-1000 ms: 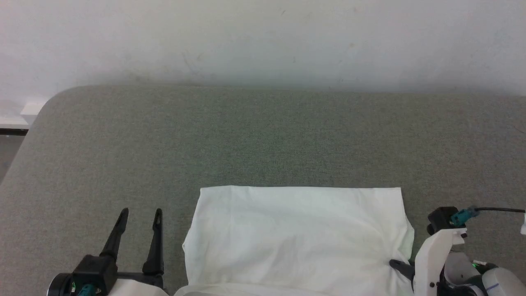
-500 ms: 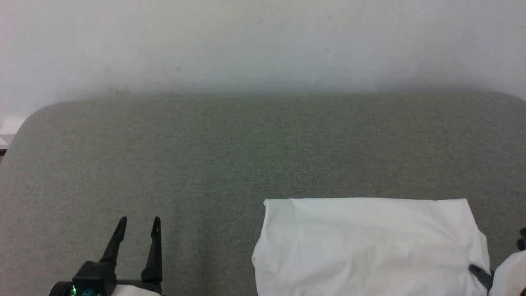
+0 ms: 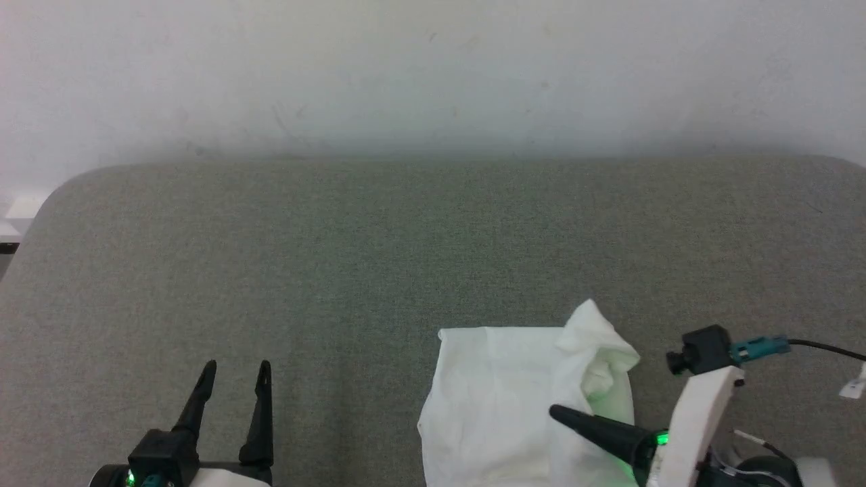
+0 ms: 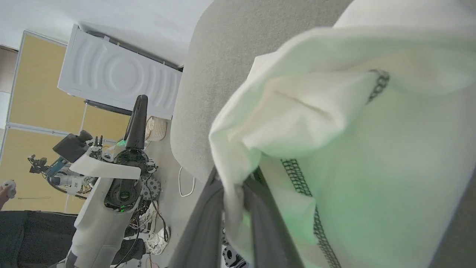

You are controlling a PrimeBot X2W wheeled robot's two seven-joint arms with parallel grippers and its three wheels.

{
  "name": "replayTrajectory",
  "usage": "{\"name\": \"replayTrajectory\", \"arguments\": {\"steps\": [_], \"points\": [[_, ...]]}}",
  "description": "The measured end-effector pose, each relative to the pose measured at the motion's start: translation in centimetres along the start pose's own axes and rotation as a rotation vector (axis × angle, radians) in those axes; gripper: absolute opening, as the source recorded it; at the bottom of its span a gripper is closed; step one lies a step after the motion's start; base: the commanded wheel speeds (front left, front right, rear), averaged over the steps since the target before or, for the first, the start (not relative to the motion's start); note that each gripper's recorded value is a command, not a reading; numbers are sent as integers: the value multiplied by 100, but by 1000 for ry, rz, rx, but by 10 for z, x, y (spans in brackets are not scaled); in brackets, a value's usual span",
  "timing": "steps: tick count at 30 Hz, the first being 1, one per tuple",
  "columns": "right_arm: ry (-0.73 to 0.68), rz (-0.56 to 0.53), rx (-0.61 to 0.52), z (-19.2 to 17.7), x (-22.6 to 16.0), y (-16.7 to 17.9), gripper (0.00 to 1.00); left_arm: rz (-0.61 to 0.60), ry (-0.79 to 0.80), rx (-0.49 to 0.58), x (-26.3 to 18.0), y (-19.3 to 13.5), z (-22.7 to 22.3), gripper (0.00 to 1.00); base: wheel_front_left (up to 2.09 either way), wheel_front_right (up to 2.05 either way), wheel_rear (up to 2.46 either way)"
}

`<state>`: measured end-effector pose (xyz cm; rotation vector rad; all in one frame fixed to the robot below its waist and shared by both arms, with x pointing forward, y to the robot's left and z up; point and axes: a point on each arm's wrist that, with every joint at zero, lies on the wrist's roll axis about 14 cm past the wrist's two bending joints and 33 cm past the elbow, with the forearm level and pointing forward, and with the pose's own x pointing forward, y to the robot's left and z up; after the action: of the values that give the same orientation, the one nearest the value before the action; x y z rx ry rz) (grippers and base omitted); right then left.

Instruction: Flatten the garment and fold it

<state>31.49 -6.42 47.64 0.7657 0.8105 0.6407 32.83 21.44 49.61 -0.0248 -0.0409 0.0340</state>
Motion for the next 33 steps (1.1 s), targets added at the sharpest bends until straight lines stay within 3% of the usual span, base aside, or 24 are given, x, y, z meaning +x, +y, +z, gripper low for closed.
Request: {"name": "replayTrajectory", "arguments": {"steps": [8, 9, 10, 11, 15, 21, 26, 29, 33], "points": [[66, 60, -28, -26, 54, 25, 0, 11, -1, -3, -3, 4, 0, 100, 0, 0, 0], [61, 51, -46, -28, 60, 25, 24, 15, 1, -3, -4, 5, 0, 100, 0, 0, 0], [51, 41, -62, -29, 65, 24, 71, 18, 2, -4, -5, 6, -1, 100, 0, 0, 0], [48, 38, -81, -30, 70, 25, 100, 23, 4, -4, -6, 7, -1, 100, 0, 0, 0], [24, 78, -159, -34, 83, 43, 100, 32, 9, -8, -7, 9, -3, 100, 0, 0, 0], [-82, 100, -504, -11, 71, 64, 100, 20, 7, -15, -3, 4, -3, 100, 0, 0, 0], [-361, -15, -754, 51, 37, 51, 100, 3, 1, -20, 1, -2, -1, 100, 0, 0, 0], [-543, -117, -776, 84, 5, 36, 100, -6, -5, -24, 4, -6, 0, 100, 0, 0, 0], [-688, -247, -745, 99, -33, 10, 100, -16, -10, -28, 9, -11, 1, 100, 0, 0, 0]]}}
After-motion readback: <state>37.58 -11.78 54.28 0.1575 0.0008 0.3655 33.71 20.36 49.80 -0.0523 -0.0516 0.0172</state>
